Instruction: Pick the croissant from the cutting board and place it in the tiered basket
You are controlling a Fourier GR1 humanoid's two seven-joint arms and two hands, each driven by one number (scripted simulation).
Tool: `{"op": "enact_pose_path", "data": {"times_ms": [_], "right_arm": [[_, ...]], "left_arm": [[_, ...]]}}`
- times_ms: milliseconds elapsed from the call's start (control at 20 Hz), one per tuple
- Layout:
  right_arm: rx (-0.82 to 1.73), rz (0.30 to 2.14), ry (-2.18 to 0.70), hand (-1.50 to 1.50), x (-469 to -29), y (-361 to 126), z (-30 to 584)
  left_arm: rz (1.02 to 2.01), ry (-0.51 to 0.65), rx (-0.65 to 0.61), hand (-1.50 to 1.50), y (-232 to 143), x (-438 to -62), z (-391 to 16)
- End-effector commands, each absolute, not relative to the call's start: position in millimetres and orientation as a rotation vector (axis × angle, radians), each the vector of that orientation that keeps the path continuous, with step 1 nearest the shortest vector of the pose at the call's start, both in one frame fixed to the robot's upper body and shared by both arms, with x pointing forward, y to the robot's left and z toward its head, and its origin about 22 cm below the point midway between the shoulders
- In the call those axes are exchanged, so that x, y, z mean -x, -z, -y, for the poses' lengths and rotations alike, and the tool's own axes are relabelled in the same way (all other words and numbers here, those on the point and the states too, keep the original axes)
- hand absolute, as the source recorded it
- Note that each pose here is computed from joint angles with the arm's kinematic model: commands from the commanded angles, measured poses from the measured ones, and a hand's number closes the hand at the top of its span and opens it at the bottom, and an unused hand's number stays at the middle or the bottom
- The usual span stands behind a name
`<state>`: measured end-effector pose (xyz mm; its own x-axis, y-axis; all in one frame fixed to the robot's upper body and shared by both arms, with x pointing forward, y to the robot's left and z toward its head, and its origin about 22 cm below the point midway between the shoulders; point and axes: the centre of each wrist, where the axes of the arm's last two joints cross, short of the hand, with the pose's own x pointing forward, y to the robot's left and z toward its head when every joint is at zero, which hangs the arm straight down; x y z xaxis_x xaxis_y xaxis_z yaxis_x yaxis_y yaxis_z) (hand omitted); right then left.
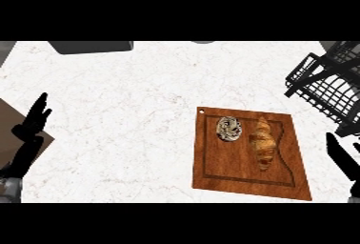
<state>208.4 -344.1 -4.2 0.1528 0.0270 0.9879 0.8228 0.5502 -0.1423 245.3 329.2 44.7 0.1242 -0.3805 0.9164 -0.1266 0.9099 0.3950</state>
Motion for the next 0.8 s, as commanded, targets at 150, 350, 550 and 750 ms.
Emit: {"op": "enact_pose_path", "data": {"times_ms": [150, 350, 550, 750], "right_arm": [[0.940, 1.159, 0.589, -1.50, -155, -18, 321], [0.879, 1.007, 0.289, -1.50, -137, -24, 325], [0.839, 0.905, 0.147, -1.50, -144, -69, 329], [0.840, 0.834, 0.129, -1.50, -165, -126, 323]], "left_arm": [[1.513, 0.224, -0.456, 0.00, -37, -258, -309], [1.567, 0.226, -0.445, 0.00, -46, -266, -316], [1.558, 0.251, -0.426, 0.00, -35, -262, -315], [1.557, 0.248, -0.430, 0.00, -38, -273, -306]]}}
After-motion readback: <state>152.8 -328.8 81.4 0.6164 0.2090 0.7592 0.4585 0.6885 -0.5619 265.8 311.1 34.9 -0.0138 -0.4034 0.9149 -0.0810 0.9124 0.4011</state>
